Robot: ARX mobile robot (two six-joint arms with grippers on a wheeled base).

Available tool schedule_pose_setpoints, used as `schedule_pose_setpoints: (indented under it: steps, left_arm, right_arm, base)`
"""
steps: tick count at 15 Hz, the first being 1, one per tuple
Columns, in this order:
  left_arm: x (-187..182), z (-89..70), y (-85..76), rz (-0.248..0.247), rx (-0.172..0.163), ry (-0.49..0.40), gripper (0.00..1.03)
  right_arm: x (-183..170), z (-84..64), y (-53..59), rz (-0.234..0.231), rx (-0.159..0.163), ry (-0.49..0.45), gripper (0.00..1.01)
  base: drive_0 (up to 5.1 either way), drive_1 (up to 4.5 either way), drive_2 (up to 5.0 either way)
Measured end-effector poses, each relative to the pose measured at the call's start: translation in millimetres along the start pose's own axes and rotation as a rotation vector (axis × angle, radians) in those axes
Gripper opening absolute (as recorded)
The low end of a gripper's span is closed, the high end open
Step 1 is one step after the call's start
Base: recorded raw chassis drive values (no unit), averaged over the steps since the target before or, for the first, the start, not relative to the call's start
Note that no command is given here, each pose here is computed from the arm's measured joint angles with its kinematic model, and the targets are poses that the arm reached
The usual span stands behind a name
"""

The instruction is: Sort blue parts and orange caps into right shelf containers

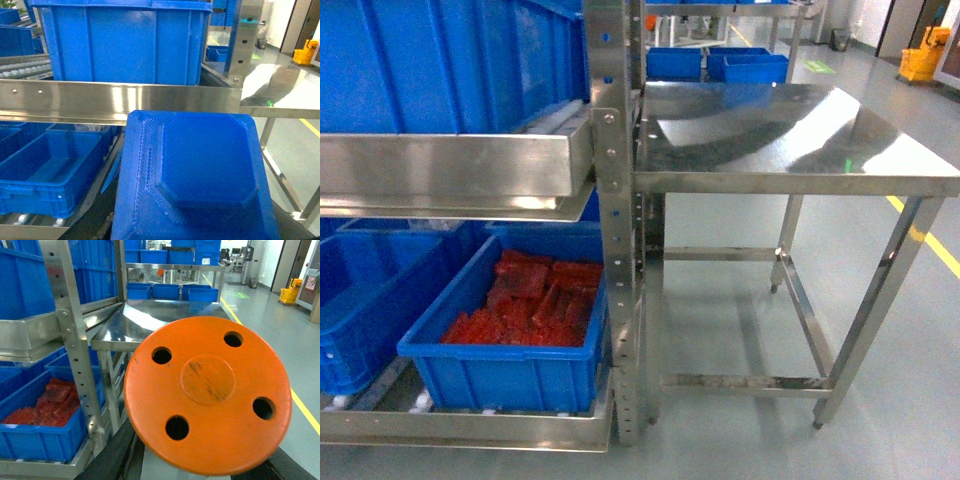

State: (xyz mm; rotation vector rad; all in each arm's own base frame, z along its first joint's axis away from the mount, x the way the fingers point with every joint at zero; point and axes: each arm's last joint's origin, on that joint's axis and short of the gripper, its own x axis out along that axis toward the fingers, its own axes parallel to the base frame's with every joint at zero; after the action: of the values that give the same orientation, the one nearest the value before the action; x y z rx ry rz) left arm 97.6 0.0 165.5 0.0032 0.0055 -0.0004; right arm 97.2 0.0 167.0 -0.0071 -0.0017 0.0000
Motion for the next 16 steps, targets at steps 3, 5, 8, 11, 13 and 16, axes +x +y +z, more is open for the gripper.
schedule_pose_setpoints:
  steps: [3,5,8,11,13,16]
  left_arm:
    - [0.0,0.0,0.0,0.0,0.0,0.0,0.43]
    - [0.0,0.1,0.0,0.001,0.0,-0.001,0.43]
    - [0.0,0.0,0.0,0.001,0.0,0.0,0.43]
    - [0.0,0.0,0.0,0.0,0.0,0.0,0.43]
    - [0.0,-0.1,0.0,0.0,0.0,0.001,0.43]
    - [0.0,-0.1,0.0,0.0,0.0,0.001,0.43]
  right_arm:
    - [0.0,0.0,0.0,0.0,0.0,0.0,0.41]
    - [0.0,-0.1,0.0,0.0,0.0,0.001,0.41]
    - [0.0,0.1,0.0,0.0,0.0,-0.001,0.41]
    - [0.0,0.0,0.0,0.0,0.0,0.0,0.41]
    - [0.0,-0.1,0.0,0.0,0.0,0.001,0.41]
    - [0.0,-0.1,0.0,0.0,0.0,0.001,0.41]
  base:
    - [-4.9,1.52,3.3]
    - [-4.9,1.52,3.3]
    - [-4.9,1.52,3.3]
    - [-4.9,1.52,3.3]
    - [-4.9,1.52,3.3]
    - [-4.9,1.52,3.3]
